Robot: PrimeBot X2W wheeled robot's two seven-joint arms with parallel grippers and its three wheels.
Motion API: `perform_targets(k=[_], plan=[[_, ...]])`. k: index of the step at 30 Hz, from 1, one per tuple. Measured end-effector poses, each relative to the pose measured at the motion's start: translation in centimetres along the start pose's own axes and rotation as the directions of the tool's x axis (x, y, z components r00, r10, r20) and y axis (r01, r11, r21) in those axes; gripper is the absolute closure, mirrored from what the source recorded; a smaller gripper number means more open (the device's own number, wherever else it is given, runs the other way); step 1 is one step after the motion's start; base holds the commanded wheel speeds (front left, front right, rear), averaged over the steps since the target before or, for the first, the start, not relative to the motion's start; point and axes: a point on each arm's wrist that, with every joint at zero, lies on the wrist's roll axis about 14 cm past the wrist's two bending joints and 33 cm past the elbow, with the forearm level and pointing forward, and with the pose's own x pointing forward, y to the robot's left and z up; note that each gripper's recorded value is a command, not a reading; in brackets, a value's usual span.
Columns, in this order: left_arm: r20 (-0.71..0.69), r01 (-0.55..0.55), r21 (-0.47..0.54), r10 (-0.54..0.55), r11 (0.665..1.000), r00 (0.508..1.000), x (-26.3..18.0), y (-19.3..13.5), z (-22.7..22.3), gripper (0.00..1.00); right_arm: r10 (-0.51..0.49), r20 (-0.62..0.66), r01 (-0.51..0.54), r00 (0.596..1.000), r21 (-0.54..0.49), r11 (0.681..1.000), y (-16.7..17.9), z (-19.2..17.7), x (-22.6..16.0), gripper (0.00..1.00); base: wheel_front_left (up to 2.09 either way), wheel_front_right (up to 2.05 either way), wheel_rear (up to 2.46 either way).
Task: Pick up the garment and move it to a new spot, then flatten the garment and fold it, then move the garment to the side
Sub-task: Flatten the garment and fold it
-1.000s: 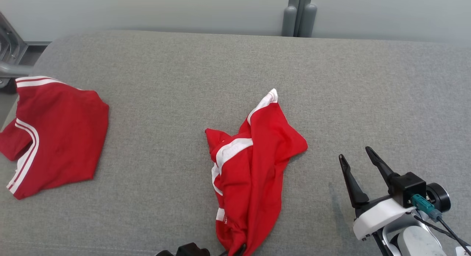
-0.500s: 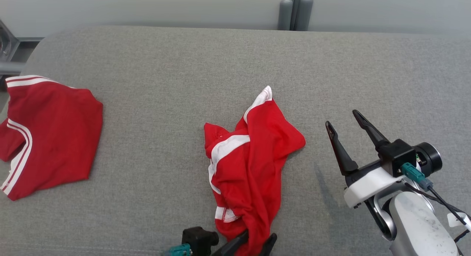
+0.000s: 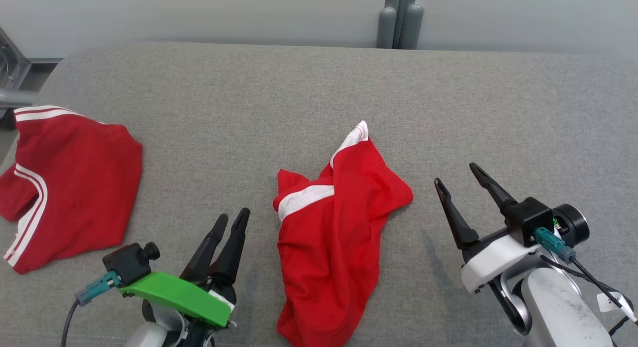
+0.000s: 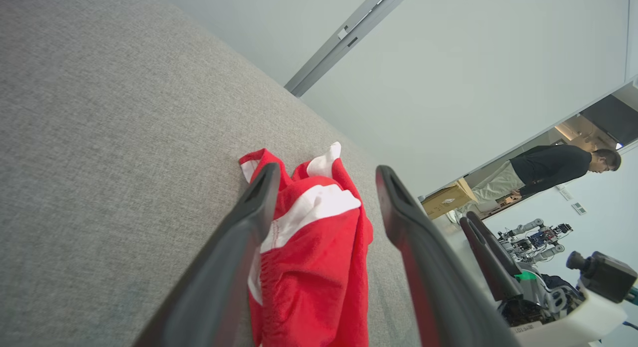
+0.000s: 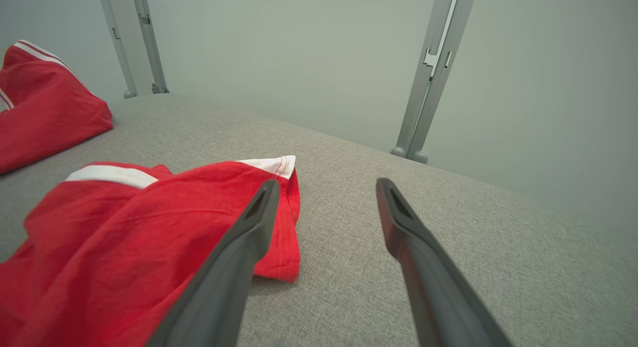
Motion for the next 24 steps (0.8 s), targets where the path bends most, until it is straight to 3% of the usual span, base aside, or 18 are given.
perform_targets(k=[5, 10, 24], plan=[[-0.093, -0.104, -0.116, 0.094, 0.988, 0.991, -0.3, 2.7, -1.8, 0.00, -0.011, -0.017, 0.011, 1.000, 0.002, 1.000, -0.2, -0.5, -0.6, 0.00, 0.00, 0.00, 0.00], [-0.209, -0.123, -0.290, 0.062, 0.949, 0.976, 0.5, 1.4, -4.9, 0.00, -0.031, -0.027, 0.031, 0.999, 0.002, 1.000, -0.8, -0.8, -1.1, 0.00, 0.00, 0.00, 0.00], [-0.388, -0.149, -0.213, 0.056, 0.965, 0.920, 3.4, 2.5, -6.9, 0.00, -0.103, -0.066, 0.104, 0.993, 0.013, 0.995, -2.7, -2.1, -2.6, 0.00, 0.00, 0.00, 0.00]])
